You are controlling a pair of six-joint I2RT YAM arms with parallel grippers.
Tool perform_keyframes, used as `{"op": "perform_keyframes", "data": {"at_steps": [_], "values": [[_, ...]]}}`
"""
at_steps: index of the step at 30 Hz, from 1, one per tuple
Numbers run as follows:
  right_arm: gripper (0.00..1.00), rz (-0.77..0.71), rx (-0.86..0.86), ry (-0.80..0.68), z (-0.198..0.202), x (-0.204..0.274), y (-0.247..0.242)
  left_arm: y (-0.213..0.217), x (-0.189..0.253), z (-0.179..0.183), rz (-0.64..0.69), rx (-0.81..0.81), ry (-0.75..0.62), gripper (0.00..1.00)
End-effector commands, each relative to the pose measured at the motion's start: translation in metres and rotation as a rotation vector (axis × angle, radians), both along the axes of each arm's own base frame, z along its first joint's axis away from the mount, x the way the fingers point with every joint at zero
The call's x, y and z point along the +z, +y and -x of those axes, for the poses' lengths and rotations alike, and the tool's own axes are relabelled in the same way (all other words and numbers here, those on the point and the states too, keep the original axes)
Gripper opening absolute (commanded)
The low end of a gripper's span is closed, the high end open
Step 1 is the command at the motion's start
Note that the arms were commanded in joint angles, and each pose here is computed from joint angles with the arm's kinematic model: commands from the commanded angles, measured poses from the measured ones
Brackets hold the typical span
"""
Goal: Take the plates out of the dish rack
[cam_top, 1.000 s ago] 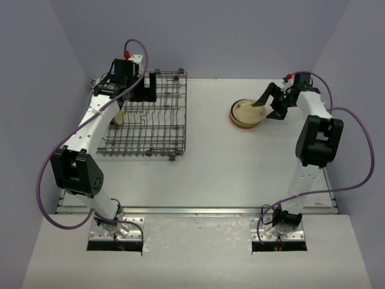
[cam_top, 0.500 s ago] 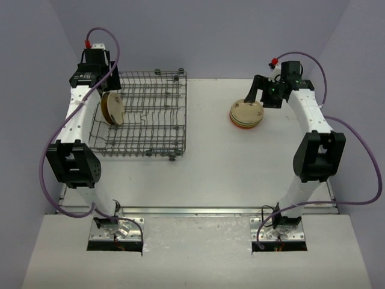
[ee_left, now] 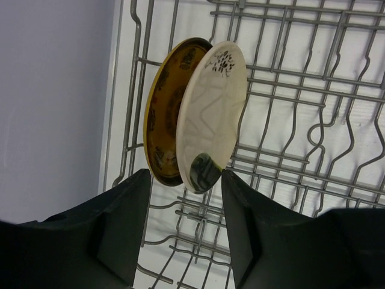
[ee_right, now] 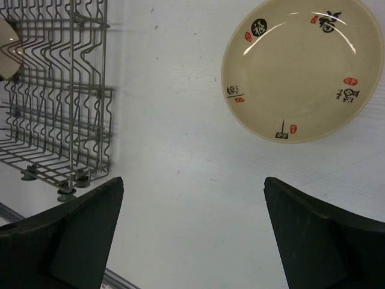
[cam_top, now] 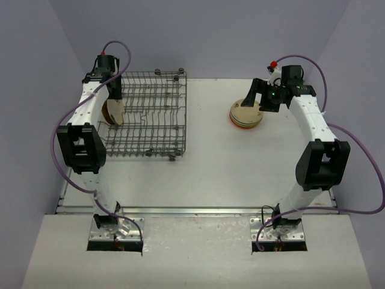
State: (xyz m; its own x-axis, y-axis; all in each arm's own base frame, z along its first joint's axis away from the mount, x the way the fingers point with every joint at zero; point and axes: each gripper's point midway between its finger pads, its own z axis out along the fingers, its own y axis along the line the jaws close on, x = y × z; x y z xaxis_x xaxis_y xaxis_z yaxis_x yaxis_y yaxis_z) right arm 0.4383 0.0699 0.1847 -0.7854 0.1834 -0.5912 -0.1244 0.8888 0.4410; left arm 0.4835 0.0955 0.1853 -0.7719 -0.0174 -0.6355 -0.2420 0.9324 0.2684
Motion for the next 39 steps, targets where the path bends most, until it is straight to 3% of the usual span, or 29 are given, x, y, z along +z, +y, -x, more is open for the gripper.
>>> {"op": "perform_keyframes", "data": {"at_steps": [1, 27, 39], "values": [[0.99, -0.019, 0.010, -0.058, -0.003, 0.017, 0.004, 0.005, 0.015, -0.014, -0.018, 0.007, -0.043, 0.48], [0.99, -0.045, 0.022, -0.043, -0.003, 0.013, 0.009, 0.001, -0.052, -0.030, 0.055, 0.007, 0.057, 0.46], [0.99, -0.069, 0.030, -0.032, -0.008, 0.014, 0.013, -0.005, -0.064, -0.024, 0.080, -0.012, 0.056, 0.36]]}}
